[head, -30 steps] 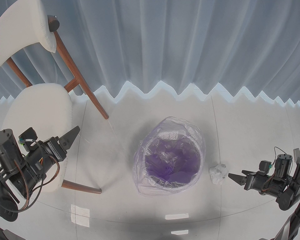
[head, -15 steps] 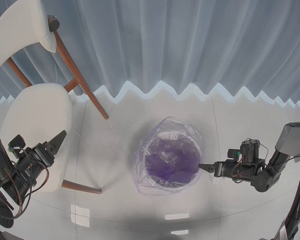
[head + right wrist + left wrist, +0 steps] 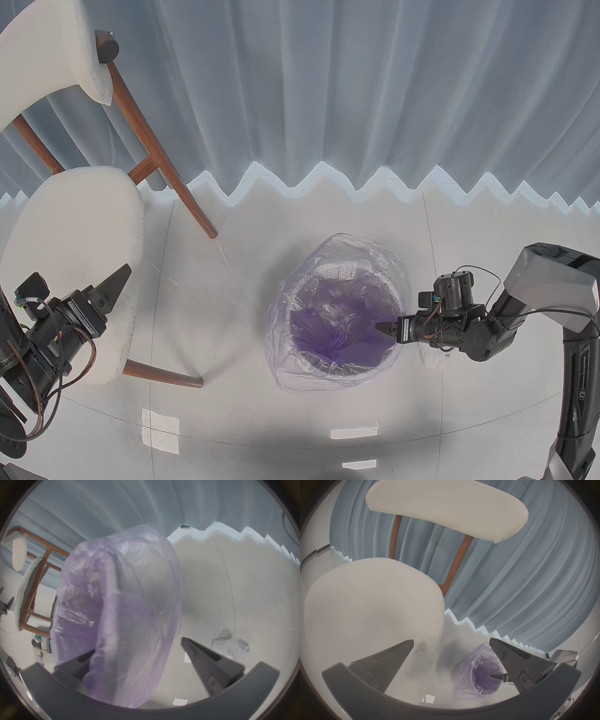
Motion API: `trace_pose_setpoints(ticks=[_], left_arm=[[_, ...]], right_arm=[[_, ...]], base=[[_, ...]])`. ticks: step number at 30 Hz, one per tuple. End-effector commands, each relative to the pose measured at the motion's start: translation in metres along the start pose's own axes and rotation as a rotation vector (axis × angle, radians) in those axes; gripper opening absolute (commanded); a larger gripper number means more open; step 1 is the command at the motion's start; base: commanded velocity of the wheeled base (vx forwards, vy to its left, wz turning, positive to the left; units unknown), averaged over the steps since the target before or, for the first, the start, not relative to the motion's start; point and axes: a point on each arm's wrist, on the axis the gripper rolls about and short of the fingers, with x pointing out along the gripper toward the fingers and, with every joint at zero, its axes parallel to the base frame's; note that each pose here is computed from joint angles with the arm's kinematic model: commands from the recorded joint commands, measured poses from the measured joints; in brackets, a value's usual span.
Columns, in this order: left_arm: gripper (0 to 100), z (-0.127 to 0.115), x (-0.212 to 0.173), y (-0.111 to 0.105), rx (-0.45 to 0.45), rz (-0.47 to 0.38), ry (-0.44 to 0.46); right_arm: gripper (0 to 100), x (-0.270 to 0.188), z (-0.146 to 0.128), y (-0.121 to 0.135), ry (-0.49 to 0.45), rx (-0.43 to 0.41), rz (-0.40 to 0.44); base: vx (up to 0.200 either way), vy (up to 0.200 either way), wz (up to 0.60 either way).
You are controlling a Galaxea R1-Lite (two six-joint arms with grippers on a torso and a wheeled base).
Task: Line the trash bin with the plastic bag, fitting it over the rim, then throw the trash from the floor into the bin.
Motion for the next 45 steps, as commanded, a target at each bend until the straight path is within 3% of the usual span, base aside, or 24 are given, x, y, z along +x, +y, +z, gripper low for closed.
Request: trace_pose_setpoints(ticks=[1,6,8,14,16,22,24,27,32,34,35,38,45], left_arm=[[100,-0.001,0.000,0.001,0.019,0.001,0.005],[100,-0.001,-0.001,0.001,0.043,-0.006,0.007],[100,0.000,-0.001,-0.001,0.043,-0.037,0.009],[100,0.001,0.000,-0.008,0.042,-0.147,0.028],[100,-0.001,-0.001,-0.014,0.041,-0.231,0.054],[100,-0.017,0.005,-0.026,-0.009,-0.308,0.160],[100,-0.029,0.006,-0.042,-0.128,-0.399,0.264],[100,-0.032,0.021,-0.054,-0.275,-0.433,0.341],[100,-0.022,0.042,-0.071,-0.470,-0.497,0.393],[100,-0.022,0.042,-0.072,-0.473,-0.498,0.396],[100,-0.020,0.046,-0.076,-0.488,-0.568,0.449],[100,-0.021,0.047,-0.079,-0.482,-0.632,0.506],[100,-0.037,0.046,-0.091,-0.466,-0.677,0.596]], right_arm=[[0,0.025,-0.016,0.001,0.043,-0.021,0.007],[0,0.015,-0.004,0.006,0.009,-0.031,0.014],[0,-0.006,0.016,0.014,-0.038,-0.040,0.023],[0,-0.088,0.061,0.037,-0.074,-0.042,0.034],[0,-0.139,0.072,0.051,-0.077,-0.049,0.089],[0,-0.205,0.065,0.065,-0.058,-0.051,0.139],[0,-0.227,0.054,0.068,-0.065,-0.055,0.163],[0,-0.241,0.043,0.068,-0.071,-0.062,0.162],[0,-0.258,0.035,0.071,-0.095,-0.071,0.167],[0,-0.258,0.035,0.071,-0.097,-0.071,0.166],[0,-0.262,0.034,0.072,-0.103,-0.076,0.171],[0,-0.262,0.034,0.073,-0.104,-0.077,0.173],[0,-0.263,0.029,0.076,-0.093,-0.083,0.180]], base=[[0.000,0.000,0.00],[0.000,0.000,0.00],[0.000,0.000,0.00],[0.000,0.000,0.00],[0.000,0.000,0.00],[0.000,0.000,0.00],[0.000,0.000,0.00],[0.000,0.000,0.00],[0.000,0.000,0.00],[0.000,0.000,0.00],[0.000,0.000,0.00],[0.000,0.000,0.00],[0.000,0.000,0.00]])
